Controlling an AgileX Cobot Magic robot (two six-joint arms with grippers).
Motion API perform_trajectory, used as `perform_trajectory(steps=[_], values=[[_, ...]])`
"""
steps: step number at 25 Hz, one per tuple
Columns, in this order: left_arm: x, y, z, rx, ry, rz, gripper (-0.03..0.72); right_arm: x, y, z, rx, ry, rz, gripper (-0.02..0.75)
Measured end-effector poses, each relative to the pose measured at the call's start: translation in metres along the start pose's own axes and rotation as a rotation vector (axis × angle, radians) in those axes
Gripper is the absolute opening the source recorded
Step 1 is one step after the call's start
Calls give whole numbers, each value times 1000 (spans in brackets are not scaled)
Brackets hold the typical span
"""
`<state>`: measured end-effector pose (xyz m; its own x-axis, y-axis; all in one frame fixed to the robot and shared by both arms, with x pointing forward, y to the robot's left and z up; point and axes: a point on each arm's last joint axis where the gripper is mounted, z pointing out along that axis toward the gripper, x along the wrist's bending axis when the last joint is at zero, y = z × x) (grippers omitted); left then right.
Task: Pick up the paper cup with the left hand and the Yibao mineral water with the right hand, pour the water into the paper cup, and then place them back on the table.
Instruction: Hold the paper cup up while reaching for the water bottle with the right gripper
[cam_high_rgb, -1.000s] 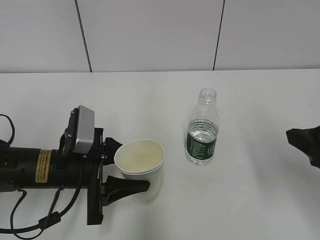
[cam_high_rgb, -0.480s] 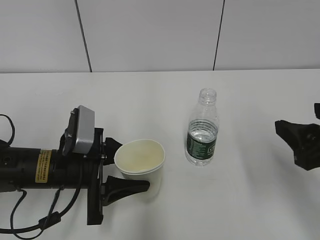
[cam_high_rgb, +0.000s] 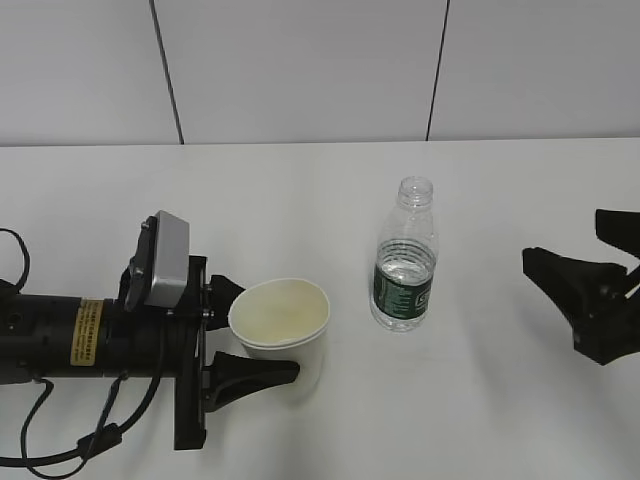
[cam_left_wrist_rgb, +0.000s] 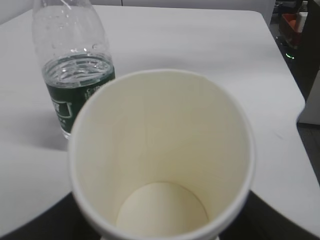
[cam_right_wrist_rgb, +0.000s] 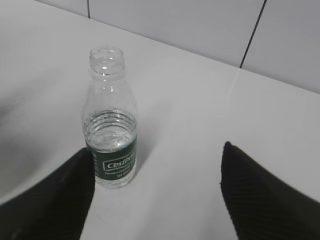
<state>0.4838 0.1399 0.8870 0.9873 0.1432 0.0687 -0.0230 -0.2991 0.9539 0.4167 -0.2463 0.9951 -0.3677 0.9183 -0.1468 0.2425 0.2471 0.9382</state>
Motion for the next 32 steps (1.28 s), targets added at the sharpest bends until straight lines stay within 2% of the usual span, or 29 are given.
perform_trajectory(steps=[4, 11, 23, 32], values=[[0, 0, 0, 0, 0, 0, 431, 6, -10, 4, -72, 42, 10, 573], [0, 0, 0, 0, 0, 0, 431, 13, -32, 16, -39, 87, 35, 573], [0, 0, 0, 0, 0, 0, 431, 22, -52, 43, -97, 159, 89, 573], [0, 0, 0, 0, 0, 0, 431, 27, -80, 58, -24, 187, 54, 573]])
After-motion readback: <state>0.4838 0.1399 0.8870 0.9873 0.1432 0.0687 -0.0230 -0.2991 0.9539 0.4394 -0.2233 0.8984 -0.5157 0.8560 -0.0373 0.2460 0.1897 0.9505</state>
